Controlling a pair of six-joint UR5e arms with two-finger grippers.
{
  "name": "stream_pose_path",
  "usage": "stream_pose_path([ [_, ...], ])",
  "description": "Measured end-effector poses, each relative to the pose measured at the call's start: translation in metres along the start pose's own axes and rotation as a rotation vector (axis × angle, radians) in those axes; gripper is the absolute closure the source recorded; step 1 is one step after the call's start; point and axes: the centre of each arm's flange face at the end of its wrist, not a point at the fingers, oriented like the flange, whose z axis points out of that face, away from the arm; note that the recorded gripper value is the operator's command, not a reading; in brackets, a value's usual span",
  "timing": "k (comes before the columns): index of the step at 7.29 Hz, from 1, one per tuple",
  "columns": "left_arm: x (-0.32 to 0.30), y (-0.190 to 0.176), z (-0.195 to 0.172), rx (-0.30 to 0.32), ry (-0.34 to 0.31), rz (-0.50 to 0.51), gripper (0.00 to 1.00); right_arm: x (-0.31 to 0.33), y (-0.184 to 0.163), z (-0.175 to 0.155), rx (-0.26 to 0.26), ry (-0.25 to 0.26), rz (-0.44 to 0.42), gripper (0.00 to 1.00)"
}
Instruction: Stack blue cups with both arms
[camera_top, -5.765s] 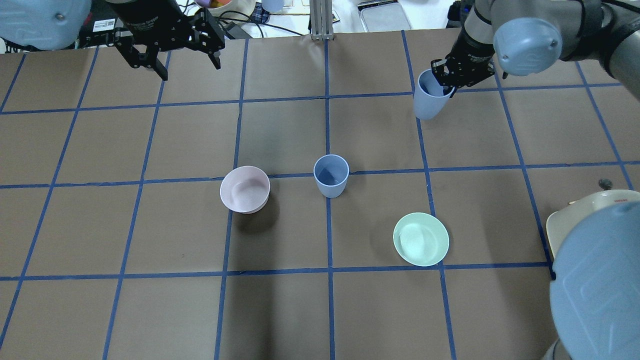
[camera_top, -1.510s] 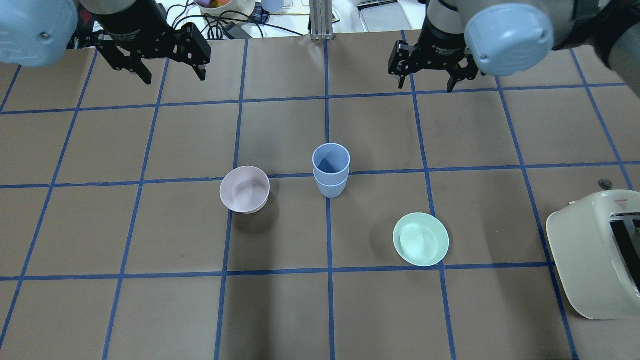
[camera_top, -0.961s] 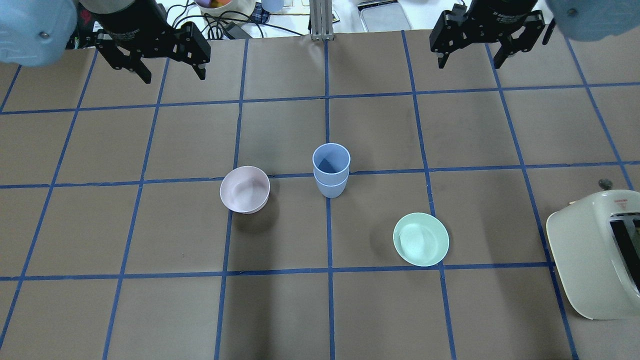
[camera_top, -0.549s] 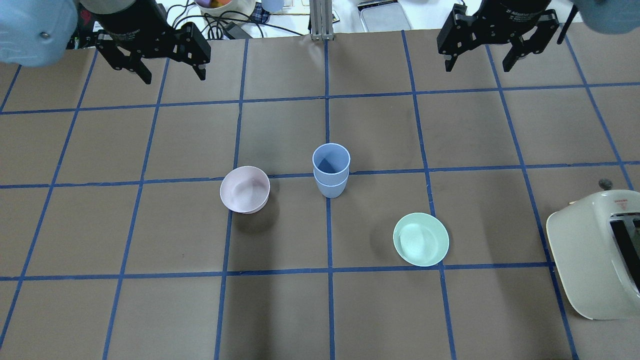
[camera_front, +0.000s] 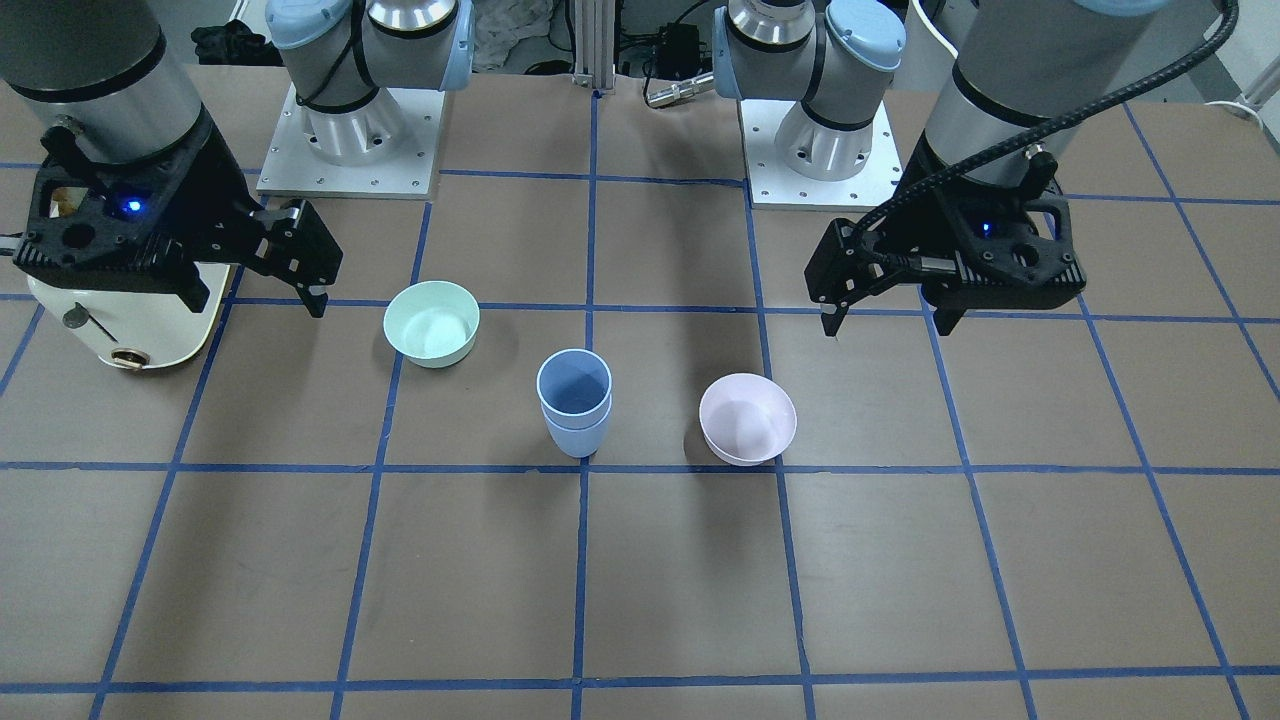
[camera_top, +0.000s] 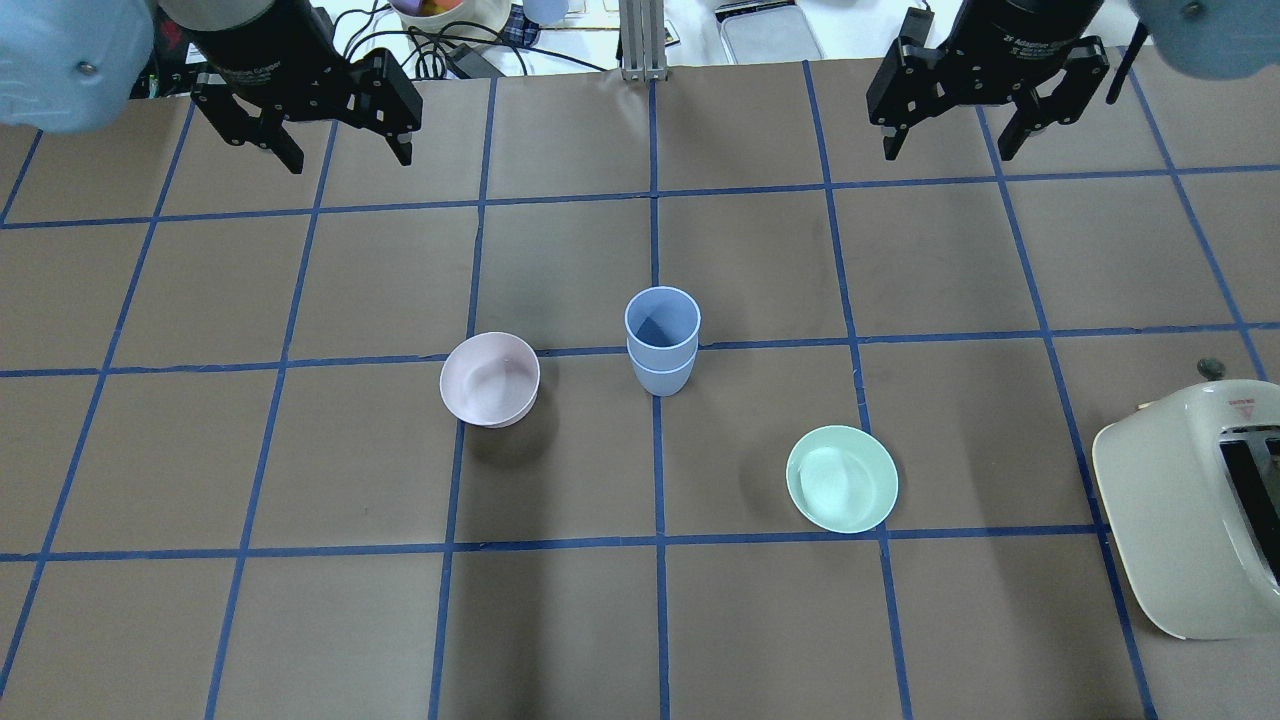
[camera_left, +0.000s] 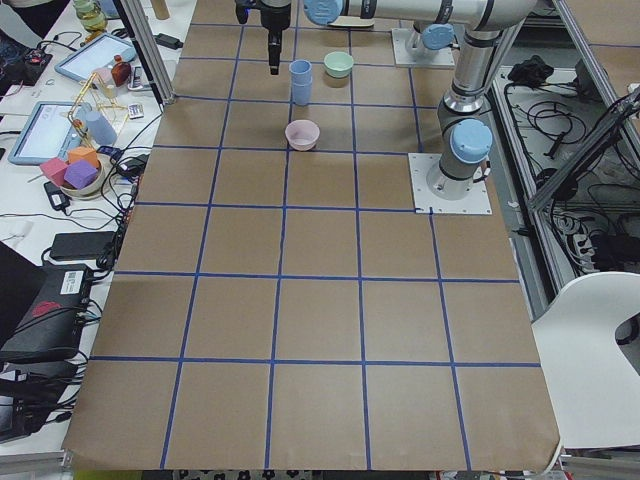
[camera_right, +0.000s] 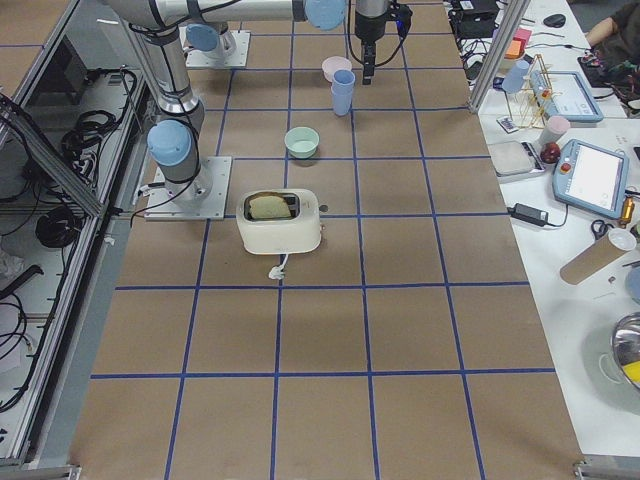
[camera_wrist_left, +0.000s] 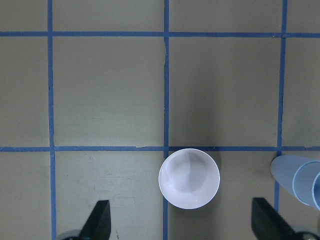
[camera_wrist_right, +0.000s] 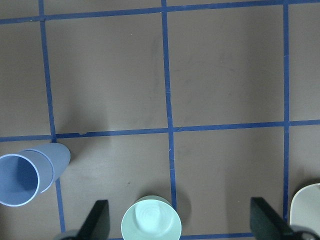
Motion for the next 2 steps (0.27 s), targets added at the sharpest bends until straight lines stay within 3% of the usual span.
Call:
stream_pose_path([
  [2,0.0004,0.0011,-0.0006,-0.004,0.001,-0.001,0.0,0.0001,0.0001,0.0007,-0.002,-0.001,0.0,0.0],
])
